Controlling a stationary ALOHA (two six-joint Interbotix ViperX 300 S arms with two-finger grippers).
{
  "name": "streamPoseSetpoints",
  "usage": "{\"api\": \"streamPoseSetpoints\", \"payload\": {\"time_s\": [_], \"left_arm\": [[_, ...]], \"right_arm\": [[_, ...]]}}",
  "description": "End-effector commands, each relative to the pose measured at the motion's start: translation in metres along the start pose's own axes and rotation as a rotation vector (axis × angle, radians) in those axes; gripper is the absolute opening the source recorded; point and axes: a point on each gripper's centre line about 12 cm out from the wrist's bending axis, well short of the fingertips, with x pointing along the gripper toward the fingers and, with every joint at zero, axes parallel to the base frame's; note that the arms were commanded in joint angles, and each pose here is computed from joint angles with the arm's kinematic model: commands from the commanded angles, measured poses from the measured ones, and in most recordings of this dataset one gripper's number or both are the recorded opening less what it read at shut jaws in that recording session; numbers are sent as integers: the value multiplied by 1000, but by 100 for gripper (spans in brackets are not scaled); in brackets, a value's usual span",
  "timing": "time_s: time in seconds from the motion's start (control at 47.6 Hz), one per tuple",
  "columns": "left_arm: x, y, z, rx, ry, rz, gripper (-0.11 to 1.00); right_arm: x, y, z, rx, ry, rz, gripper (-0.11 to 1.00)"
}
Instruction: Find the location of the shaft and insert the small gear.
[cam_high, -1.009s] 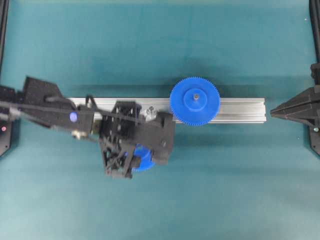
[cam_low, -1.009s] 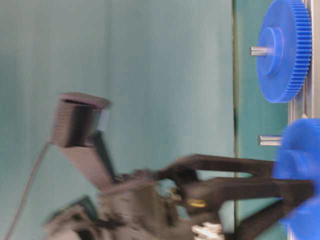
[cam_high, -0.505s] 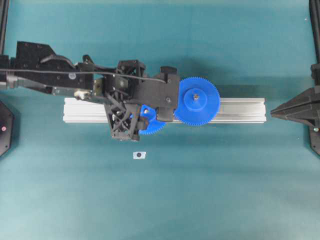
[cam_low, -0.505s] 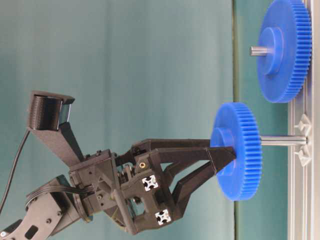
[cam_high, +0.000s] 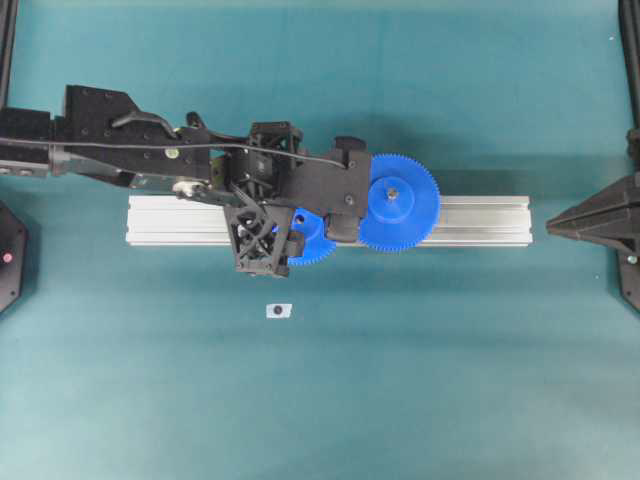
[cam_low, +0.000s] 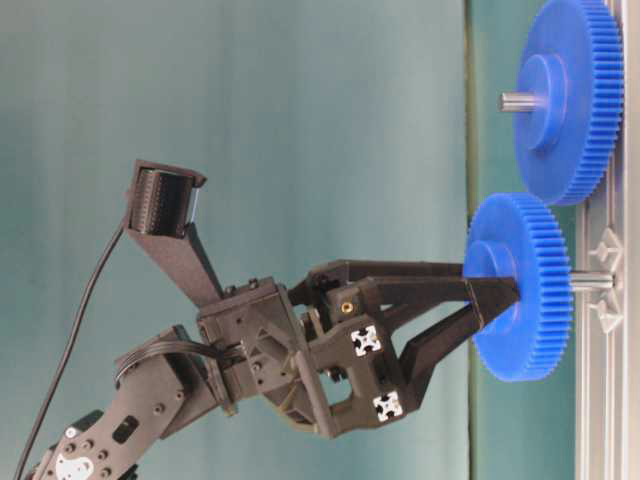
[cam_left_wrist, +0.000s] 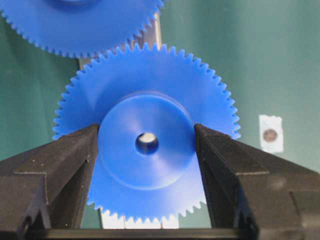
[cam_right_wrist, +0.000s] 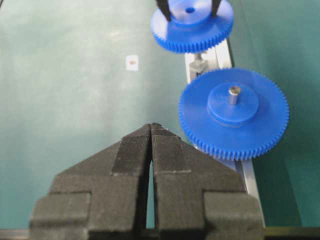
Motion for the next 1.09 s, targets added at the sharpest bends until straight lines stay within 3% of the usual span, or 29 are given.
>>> {"api": "streamPoseSetpoints", "payload": {"time_s": [0.0,0.526,0.904,1.072], "left_arm": [[-4,7,7,-9,-30,15,64],[1,13,0,-24,-11,21,64],[-22,10,-11,-32,1,19,64],[-18,11,-6,-26,-14,22,64]], "right_arm": [[0,0,4,12,-11,-3,3],[0,-1,5,15,-16,-5,3],[0,-1,5,15,-16,-5,3],[0,-1,4,15,-12,-5,3]]}}
